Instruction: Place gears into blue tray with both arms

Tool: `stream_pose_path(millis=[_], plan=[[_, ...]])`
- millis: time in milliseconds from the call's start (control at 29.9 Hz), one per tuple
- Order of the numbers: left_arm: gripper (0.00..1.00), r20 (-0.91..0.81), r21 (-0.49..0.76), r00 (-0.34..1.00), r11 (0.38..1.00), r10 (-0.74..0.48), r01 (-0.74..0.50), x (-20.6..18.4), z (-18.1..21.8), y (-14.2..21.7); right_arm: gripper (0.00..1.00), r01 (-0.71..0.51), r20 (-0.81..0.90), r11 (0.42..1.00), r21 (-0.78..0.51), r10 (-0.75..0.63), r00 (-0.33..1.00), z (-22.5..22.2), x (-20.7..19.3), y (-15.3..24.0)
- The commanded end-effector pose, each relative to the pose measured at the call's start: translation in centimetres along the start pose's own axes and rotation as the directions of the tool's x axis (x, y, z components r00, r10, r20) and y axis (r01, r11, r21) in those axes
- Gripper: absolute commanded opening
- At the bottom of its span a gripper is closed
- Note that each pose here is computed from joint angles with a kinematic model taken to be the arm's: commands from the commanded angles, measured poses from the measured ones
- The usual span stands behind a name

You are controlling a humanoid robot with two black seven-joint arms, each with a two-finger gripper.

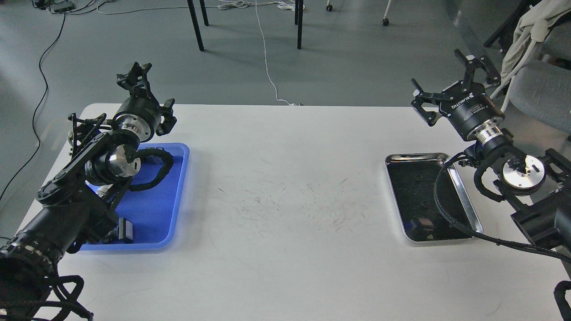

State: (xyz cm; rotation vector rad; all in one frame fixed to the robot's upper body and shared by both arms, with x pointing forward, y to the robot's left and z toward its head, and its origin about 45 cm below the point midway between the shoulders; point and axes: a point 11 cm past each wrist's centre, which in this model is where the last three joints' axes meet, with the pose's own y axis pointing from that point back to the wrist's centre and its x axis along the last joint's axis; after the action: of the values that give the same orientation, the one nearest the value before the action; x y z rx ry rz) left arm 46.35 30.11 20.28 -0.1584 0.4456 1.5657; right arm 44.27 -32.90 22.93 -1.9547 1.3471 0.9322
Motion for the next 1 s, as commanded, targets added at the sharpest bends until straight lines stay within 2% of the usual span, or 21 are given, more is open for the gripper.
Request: stream_pose_path(millis=[0,535,969], plan=[[0.98,0.000,0.008,1.000,1.000,0.004,-0.004,0.2,-0.4,0.1,0.99,-0.001,-0.002,1.000,-0.006,0.001,1.000,0.2,0.0,0.0],[0.98,0.010,0.018,0.999,0.999,0.036,-0.036,1.6,-0.6,0.1,0.99,0.001,0.019,1.000,-0.025,0.000,1.000,1.7,0.0,-0.2],[0.98,0.049,0.034,0.998,0.998,0.049,-0.051,4.6,-0.3,1.1,0.99,-0.004,0.014,0.999,-0.045,0.005,1.000,2.2,0.3,0.1]])
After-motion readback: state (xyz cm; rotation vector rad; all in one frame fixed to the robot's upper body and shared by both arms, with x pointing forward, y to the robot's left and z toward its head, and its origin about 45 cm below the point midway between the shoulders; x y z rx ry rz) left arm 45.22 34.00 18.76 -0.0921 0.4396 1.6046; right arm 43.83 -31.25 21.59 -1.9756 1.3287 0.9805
